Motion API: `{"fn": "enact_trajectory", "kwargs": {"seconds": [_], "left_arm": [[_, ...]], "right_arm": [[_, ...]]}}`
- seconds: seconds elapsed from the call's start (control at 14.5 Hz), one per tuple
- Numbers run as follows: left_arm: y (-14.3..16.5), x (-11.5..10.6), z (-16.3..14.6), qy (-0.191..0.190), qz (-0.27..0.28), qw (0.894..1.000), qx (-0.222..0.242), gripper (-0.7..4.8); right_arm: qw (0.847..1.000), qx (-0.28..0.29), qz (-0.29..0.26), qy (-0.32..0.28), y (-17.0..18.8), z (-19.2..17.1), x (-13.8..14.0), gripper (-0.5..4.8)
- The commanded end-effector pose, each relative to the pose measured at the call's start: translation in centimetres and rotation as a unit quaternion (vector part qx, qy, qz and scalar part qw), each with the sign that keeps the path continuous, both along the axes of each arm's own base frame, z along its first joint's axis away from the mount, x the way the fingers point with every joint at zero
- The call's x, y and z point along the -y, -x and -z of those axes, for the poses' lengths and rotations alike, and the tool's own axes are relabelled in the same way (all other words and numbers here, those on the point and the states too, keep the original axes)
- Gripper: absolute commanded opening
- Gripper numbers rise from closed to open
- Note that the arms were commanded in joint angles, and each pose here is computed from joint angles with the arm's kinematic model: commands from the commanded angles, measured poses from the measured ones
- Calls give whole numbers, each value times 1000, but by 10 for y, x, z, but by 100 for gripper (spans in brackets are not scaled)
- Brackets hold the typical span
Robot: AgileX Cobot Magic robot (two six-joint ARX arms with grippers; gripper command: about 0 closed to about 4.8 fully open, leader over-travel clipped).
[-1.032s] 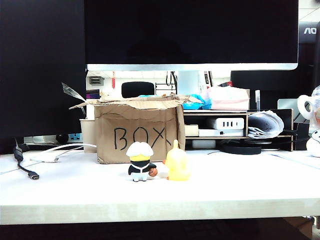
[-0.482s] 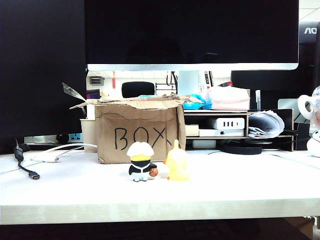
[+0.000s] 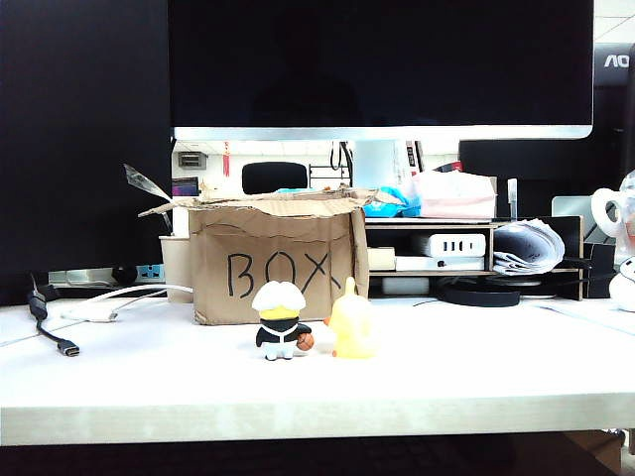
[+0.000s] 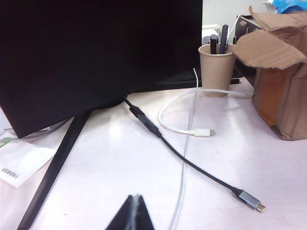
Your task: Put the doll that is least similar in size compared to the others into the paper box.
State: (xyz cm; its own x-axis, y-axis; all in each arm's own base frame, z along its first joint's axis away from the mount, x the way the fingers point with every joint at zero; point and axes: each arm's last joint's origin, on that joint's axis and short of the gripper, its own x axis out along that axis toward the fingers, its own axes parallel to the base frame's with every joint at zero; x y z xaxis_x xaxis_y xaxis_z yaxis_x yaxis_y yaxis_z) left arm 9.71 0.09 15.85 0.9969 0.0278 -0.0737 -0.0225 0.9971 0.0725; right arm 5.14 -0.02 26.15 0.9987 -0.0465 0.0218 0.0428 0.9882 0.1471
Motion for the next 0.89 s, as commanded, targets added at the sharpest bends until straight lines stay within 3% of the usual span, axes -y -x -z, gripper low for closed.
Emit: {"fn": "enact_trajectory", "kwargs": {"seconds": [0.07,0.28,0.48,0.89], "left_arm": [[0,0,-2,0,3,1000,8,-5],[0,0,-2,0,3,1000,7,-5],[0,0,-2,0,2,1000,7,-5],[0,0,-1,0,2,1000,7,-5]], "right_arm": [[999,-49,2,2,-14,29,-1,0],[990,-140,1,7,-29,81,-2,0],[980,-201,1,11,-31,107,-2,0],[979,-201,1,11,-33,113,-2,0]]}}
